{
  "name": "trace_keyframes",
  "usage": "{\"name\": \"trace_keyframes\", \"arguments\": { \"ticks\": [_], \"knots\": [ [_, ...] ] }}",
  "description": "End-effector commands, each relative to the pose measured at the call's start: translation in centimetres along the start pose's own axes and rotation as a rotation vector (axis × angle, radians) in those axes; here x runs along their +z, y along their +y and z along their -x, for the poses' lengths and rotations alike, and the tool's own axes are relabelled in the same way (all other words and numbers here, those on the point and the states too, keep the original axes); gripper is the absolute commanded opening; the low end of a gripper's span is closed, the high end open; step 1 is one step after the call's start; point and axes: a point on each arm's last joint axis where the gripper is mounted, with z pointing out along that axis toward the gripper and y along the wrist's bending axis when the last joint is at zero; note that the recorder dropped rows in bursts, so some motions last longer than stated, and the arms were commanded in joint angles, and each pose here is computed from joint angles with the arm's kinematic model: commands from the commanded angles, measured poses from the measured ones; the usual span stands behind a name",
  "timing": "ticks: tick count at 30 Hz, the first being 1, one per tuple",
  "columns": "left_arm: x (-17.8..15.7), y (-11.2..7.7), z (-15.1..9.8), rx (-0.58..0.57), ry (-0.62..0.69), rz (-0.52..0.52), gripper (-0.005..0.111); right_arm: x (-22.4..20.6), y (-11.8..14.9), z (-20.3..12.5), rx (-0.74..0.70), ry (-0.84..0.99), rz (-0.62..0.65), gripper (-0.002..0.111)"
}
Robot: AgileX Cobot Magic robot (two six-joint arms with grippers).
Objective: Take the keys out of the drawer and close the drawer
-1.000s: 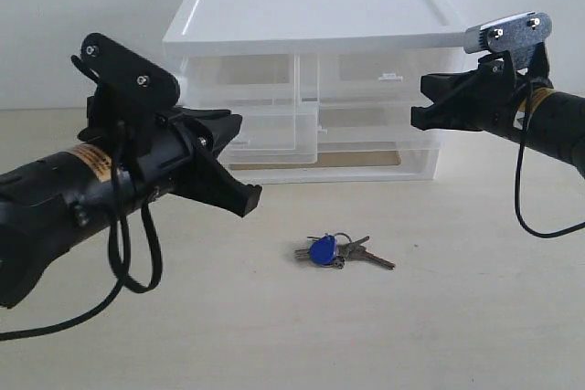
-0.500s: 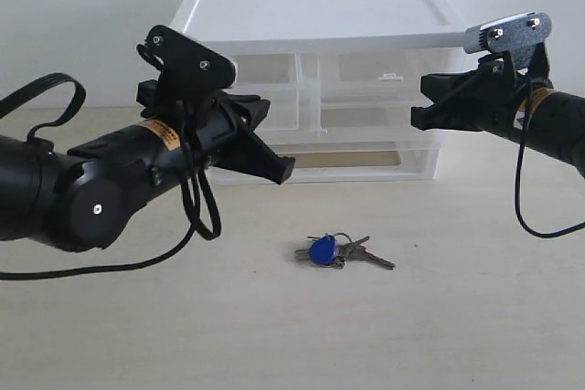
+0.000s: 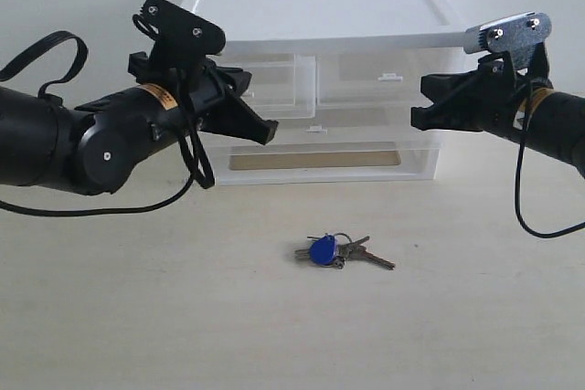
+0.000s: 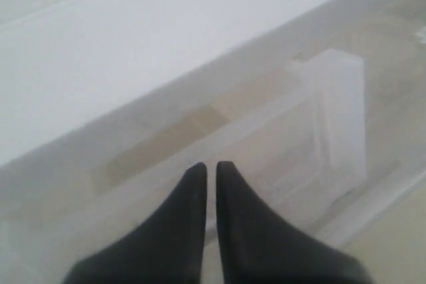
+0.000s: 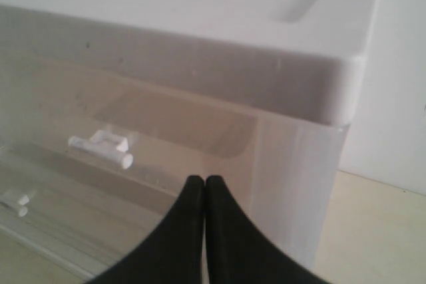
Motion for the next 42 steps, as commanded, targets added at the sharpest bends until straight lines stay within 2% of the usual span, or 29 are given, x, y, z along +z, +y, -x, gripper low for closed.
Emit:
{"name": "trace_keyframes", "arguments": {
  "ticks": [1,12,19,24,26,27,28,33,40,42],
  "knots": [
    [1.1,0.8,-0.8,0.000,0.019,0.021,0.004,0.1,-1.0,0.3,0.056,-0.013,-0.071,0.000],
    [3.5,0.4,-1.6,0.011,0.026,0.017,0.004,0.1,-1.0,0.3,0.056,-0.013,-0.071,0.000],
    [3.0,0.5,-1.0,0.008,0.064,-0.003,0.004,0.1,-1.0,0.3,0.048,-0.015,-0.071,0.000],
    [1.2,0.0,-0.9,0.023,0.109,-0.043,0.004,0.1,-1.0,0.3,0.039,-0.015,-0.071,0.000],
    [-1.1,-0.1,-0.6,-0.018,0.109,-0.048,0.004,0.1,-1.0,0.3,0.037,-0.015,-0.071,0.000],
    [-3.1,0.1,-0.6,-0.115,0.096,-0.038,0.004,0.1,-1.0,0.3,0.037,-0.015,-0.071,0.000],
    [-4.2,0.2,-0.5,-0.150,0.073,-0.028,0.004,0.1,-1.0,0.3,0.037,-0.015,-0.071,0.000],
    [-12.7,1.1,0.6,-0.169,-0.128,-0.006,0.004,0.1,-1.0,0.3,0.037,-0.015,-0.071,0.000],
    [-19.9,2.1,1.9,-0.181,-0.311,0.023,0.004,-0.5,-0.9,1.4,0.023,-0.003,-0.084,0.000],
    [-21.0,2.2,1.8,-0.181,-0.336,0.028,0.004,-1.0,-0.9,1.9,0.016,0.001,-0.092,0.000]
  ]
}}
